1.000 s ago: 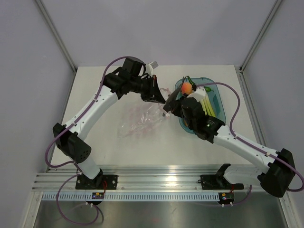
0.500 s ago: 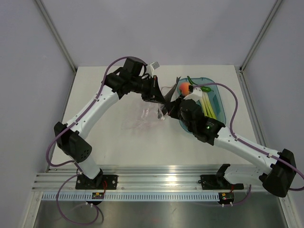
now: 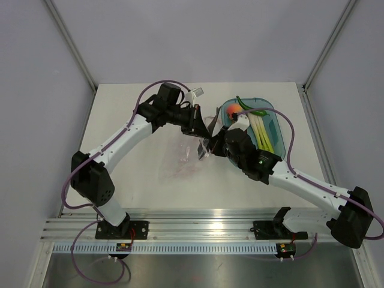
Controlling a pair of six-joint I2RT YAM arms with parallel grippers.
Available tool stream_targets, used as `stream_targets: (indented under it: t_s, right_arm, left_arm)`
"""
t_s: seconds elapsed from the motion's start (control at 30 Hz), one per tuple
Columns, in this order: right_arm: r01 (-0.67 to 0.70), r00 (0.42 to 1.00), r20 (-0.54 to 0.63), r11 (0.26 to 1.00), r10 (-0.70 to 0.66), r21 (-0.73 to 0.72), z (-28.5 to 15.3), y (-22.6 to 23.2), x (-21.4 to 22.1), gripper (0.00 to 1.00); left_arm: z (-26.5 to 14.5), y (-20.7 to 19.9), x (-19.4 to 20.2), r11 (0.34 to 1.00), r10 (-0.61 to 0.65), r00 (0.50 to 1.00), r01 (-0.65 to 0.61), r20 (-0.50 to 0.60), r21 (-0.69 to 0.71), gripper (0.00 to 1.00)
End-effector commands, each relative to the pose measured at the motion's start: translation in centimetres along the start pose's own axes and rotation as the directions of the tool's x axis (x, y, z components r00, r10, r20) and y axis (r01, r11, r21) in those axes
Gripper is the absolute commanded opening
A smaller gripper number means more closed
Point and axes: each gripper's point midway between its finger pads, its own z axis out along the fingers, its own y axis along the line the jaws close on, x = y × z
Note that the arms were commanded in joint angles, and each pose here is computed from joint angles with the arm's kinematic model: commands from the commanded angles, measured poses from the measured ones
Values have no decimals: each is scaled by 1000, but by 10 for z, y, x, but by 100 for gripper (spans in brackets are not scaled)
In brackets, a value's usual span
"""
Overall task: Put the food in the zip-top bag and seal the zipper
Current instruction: Place the fake fish in the zipper food storage bag, then adjust the zipper food storage bag at the center of the board.
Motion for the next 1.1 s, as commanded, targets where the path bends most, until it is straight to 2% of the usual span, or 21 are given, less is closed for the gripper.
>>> stream_targets:
  t_s: [0.0, 0.1, 0.17, 0.2, 0.3, 0.4, 0.57, 0.67, 0.7, 0.77, 0.8, 0.9, 0.97, 1.07]
  right_arm:
    - [86, 994, -56, 994, -89, -67, -8, 20, 0, 0]
    - [159, 975, -151, 986, -164, -46, -11, 14, 14, 1]
    - [190, 961, -195, 981, -195, -48, -15, 10, 21, 8]
    - [191, 957, -208, 979, -200, -65, -17, 13, 23, 25]
    - [209, 956, -200, 976, -216, -57, -27, 12, 14, 48]
    - [224, 964, -135, 973, -228, -51, -47, 15, -12, 52]
    - [221, 973, -51, 974, -223, -45, -73, 25, -49, 52]
    - [192, 981, 3, 979, -193, 65, -82, 6, -66, 61]
    - [179, 983, 14, 980, -181, 92, -85, 1, -69, 67]
    - [151, 988, 5, 975, -154, 166, -86, -18, -67, 73]
    - [142, 990, -10, 972, -143, 186, -85, -24, -63, 79]
    - [118, 992, -70, 965, -104, 234, -77, -42, -49, 82]
    - [114, 990, -111, 960, -88, 254, -69, -49, -38, 82]
    - [113, 982, -175, 965, -72, 235, -54, -50, -24, 75]
  left_arm:
    - [-21, -43, -17, 976, 154, 983, -167, 103, 142, 0]
    - [-28, -48, -22, 967, 162, 977, -185, 138, 177, 0]
    - [-33, -53, -27, 957, 180, 969, -212, 166, 196, 0]
    - [-34, -54, -27, 955, 185, 968, -218, 171, 201, 0]
    - [-35, -56, -26, 952, 193, 966, -227, 171, 207, 0]
    - [-36, -55, -24, 951, 197, 965, -231, 172, 205, 0]
    - [-36, -54, -20, 949, 198, 966, -231, 165, 215, 0]
    - [-38, -55, -19, 948, 202, 965, -236, 170, 213, 0]
    - [-38, -55, -19, 948, 202, 964, -237, 172, 213, 0]
    - [-37, -54, -19, 949, 200, 965, -234, 171, 213, 0]
    - [-37, -55, -20, 948, 200, 964, -236, 176, 212, 0]
    - [-36, -54, -21, 948, 195, 965, -231, 176, 217, 0]
    - [-36, -54, -21, 949, 191, 966, -227, 174, 217, 0]
    - [-36, -54, -19, 950, 190, 966, -225, 173, 217, 0]
